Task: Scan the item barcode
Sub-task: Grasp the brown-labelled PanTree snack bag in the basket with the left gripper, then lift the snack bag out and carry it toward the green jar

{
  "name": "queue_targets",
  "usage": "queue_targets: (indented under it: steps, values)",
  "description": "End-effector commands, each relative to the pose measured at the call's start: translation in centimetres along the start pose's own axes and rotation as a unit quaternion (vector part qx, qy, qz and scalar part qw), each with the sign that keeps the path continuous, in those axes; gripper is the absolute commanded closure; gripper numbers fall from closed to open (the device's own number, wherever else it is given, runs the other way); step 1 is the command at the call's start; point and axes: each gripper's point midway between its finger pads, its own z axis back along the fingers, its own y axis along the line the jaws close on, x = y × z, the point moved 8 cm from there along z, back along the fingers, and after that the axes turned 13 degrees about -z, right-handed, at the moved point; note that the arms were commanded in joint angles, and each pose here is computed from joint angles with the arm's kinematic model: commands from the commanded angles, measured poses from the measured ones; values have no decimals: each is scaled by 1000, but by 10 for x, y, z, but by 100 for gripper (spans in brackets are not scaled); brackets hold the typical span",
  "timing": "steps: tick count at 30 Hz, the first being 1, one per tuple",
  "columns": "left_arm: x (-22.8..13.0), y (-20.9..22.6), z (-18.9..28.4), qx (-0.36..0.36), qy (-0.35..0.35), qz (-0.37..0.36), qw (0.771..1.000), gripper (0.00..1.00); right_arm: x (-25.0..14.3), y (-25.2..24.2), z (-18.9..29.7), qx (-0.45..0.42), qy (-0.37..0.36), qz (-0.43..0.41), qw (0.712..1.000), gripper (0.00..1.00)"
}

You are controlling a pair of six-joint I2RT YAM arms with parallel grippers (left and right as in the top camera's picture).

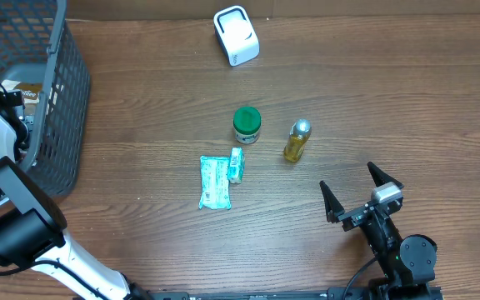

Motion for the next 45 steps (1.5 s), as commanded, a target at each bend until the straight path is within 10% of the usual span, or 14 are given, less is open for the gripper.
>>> queue_targets:
  steps: [1,8,14,30,45]
  values:
    - [-13,-8,-25,-13,35,-14,999,0,-2,-2,0,-6,-4,3,1000,0]
    - [-22,-16,-45,-22,61,-14,998,60,-2,-2,0,-6,-4,3,1000,0]
    - [-9,-6,-25,-10,43,42,998,85,-2,-2,0,-6,-4,3,1000,0]
    - [50,40,245,-47,-283,184,940,96,-2,-2,0,-6,-4,3,1000,0]
    - [15,-53,388,-112,-388,94,910,96,-2,-2,0,-6,-4,3,1000,0]
